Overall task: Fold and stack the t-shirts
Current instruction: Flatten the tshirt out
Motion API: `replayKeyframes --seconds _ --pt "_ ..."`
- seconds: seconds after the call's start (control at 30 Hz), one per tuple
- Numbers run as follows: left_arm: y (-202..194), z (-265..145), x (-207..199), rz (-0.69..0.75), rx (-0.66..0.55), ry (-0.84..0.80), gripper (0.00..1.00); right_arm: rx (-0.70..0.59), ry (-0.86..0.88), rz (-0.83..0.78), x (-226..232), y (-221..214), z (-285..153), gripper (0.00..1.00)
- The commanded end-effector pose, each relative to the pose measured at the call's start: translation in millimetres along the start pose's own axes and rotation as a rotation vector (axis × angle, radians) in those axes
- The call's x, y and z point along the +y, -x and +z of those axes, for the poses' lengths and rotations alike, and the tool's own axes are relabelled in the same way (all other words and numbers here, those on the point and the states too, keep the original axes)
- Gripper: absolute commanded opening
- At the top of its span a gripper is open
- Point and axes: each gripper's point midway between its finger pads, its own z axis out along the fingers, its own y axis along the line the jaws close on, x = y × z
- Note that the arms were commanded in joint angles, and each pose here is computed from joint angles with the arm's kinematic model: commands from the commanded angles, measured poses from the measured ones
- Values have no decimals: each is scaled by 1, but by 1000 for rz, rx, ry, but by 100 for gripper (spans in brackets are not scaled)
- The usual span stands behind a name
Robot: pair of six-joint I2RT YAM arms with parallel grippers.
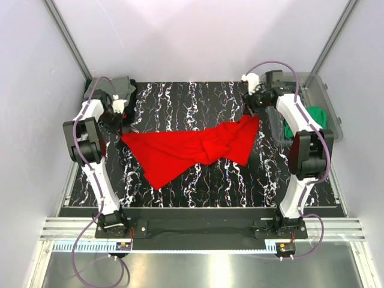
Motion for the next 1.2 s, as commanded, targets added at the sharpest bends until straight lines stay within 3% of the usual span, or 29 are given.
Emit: replayKeyframes --seconds 0.0,0.13,0.17,0.37,0.77,1.17 --pt "8 -14 -3 33 -36 26 0 50 429 -52 111 3 -8 44" --pt "3 -10 -9 36 -22 12 0 113 533 -123 142 -9 8 43" --pt "2 -10 -11 37 -19 6 0 178 577 -105 151 -23 11 43" --pt "-3 -9 -13 44 -9 4 0 334 657 -160 152 -61 15 47" --pt "-5 -5 -16 24 -4 -15 0 421 635 -183 144 -93 26 54" --pt "-9 -4 -20 26 7 -16 0 412 640 -172 139 -95 53 58"
